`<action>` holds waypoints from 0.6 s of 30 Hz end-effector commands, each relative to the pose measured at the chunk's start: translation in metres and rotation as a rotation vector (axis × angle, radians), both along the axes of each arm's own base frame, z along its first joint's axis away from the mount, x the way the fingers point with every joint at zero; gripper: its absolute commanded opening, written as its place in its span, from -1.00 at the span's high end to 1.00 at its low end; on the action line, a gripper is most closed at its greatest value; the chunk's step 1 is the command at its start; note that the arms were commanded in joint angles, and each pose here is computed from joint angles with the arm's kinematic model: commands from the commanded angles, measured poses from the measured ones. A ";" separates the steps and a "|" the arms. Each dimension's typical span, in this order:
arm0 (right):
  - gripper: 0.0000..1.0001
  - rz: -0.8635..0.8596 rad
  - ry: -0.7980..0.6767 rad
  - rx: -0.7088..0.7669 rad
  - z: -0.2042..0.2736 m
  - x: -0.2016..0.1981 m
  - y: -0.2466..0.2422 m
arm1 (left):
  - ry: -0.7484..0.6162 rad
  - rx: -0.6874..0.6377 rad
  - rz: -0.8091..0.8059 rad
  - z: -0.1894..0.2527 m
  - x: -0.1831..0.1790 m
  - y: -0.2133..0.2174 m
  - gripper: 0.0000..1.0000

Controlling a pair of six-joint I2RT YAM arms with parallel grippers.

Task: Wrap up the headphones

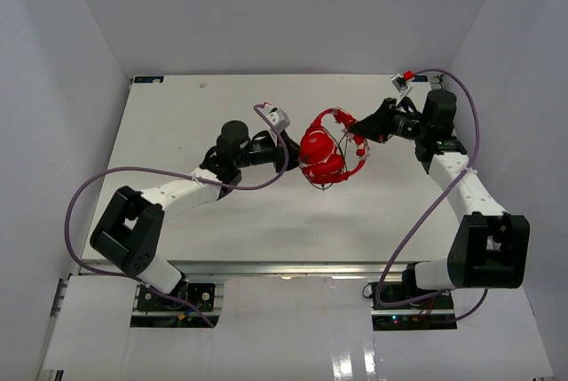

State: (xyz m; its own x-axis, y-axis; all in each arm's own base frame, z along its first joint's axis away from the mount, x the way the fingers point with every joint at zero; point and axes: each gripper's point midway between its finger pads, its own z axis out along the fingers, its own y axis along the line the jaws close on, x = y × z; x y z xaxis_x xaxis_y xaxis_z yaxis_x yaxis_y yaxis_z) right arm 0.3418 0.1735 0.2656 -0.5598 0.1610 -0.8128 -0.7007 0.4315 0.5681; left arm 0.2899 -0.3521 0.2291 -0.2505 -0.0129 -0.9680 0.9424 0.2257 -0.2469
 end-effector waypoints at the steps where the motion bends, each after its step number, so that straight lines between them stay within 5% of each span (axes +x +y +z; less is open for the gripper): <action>1: 0.85 0.050 0.108 0.184 0.037 -0.011 0.009 | 0.054 -0.310 -0.014 0.033 -0.009 -0.002 0.31; 7: 0.85 -0.107 0.216 0.128 -0.019 0.007 -0.001 | 0.207 -0.454 0.004 0.007 -0.013 -0.001 0.12; 18: 0.85 -0.511 0.316 -0.200 -0.133 0.068 -0.047 | 0.448 -0.401 0.056 -0.080 -0.020 -0.019 0.27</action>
